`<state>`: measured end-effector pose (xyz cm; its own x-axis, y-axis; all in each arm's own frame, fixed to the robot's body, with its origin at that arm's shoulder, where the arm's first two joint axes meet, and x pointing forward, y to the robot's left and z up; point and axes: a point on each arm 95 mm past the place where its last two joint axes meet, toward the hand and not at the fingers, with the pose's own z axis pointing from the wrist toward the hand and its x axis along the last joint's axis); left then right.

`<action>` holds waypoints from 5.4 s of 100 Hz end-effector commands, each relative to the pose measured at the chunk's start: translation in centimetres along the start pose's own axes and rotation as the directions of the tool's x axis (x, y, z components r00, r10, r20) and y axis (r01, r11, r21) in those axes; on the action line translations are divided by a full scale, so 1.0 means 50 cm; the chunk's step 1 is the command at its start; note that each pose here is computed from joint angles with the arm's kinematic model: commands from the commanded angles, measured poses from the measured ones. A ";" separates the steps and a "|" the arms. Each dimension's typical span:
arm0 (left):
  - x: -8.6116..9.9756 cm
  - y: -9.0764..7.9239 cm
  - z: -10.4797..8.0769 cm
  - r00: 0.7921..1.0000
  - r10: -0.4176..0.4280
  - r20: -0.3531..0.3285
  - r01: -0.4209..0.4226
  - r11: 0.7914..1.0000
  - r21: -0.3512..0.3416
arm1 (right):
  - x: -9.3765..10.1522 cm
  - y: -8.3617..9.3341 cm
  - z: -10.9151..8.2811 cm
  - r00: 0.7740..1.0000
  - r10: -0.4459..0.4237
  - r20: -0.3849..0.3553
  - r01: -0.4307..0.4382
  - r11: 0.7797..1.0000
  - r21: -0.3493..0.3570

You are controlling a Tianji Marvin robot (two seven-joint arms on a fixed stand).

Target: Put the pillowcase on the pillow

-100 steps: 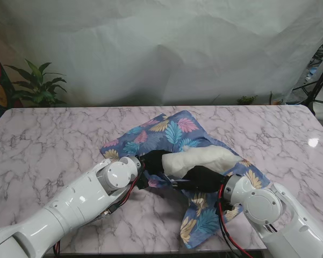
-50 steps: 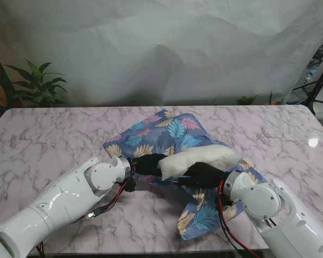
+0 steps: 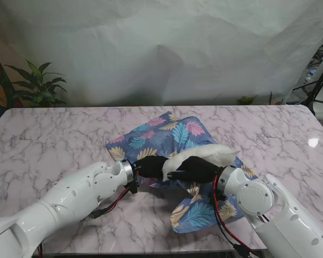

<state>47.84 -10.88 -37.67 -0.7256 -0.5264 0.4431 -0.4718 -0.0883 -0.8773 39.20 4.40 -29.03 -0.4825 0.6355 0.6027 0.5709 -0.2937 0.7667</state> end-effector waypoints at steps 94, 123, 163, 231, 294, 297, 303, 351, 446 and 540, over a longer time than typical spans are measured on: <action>0.053 0.047 0.017 0.973 0.220 -0.067 -0.230 0.911 -0.343 | -0.022 0.043 0.082 0.992 0.064 0.106 -0.053 0.994 -0.100; 0.054 0.014 -0.010 0.971 0.219 -0.095 -0.231 0.964 -0.134 | -0.098 0.029 0.065 0.967 0.086 0.240 -0.088 0.996 -0.003; 0.035 -0.033 -0.037 0.993 0.112 -0.027 -0.111 0.994 0.017 | -0.141 0.002 0.021 0.944 0.088 0.317 -0.109 0.993 0.048; 0.061 0.033 0.057 0.979 0.042 -0.201 -0.001 0.980 0.198 | -0.101 0.007 0.021 0.968 0.074 0.240 -0.086 0.995 0.042; 0.020 0.107 0.040 0.964 -0.094 -0.251 0.048 0.982 -0.182 | -0.048 0.038 -0.028 0.959 0.177 0.221 -0.182 0.983 -0.001; 0.017 0.107 0.036 0.964 -0.092 -0.249 0.046 0.982 -0.185 | -0.052 0.034 -0.031 0.952 0.213 0.220 -0.221 0.975 0.014; 0.012 0.106 0.030 0.965 -0.091 -0.245 0.043 0.980 -0.192 | -0.059 0.023 -0.037 0.919 0.323 0.225 -0.339 0.940 0.035; -0.012 0.106 0.010 0.973 -0.093 -0.211 0.041 0.970 -0.239 | -0.111 -0.028 -0.125 0.599 0.643 0.477 -0.762 0.641 0.093; -0.005 0.115 0.017 0.972 -0.105 -0.211 0.053 0.970 -0.238 | -0.147 0.015 -0.203 0.811 -0.294 0.506 -0.080 0.801 0.593; 0.000 0.124 0.020 0.970 -0.121 -0.213 0.067 0.967 -0.247 | -0.131 0.074 -0.274 0.614 -0.621 0.487 0.224 0.729 0.647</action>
<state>46.36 -16.27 -40.09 -0.7847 -0.2353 0.5734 -0.5892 -0.0043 -0.8080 35.67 -9.77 -26.93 -0.3296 0.9258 -0.1849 0.7739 0.3772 0.5087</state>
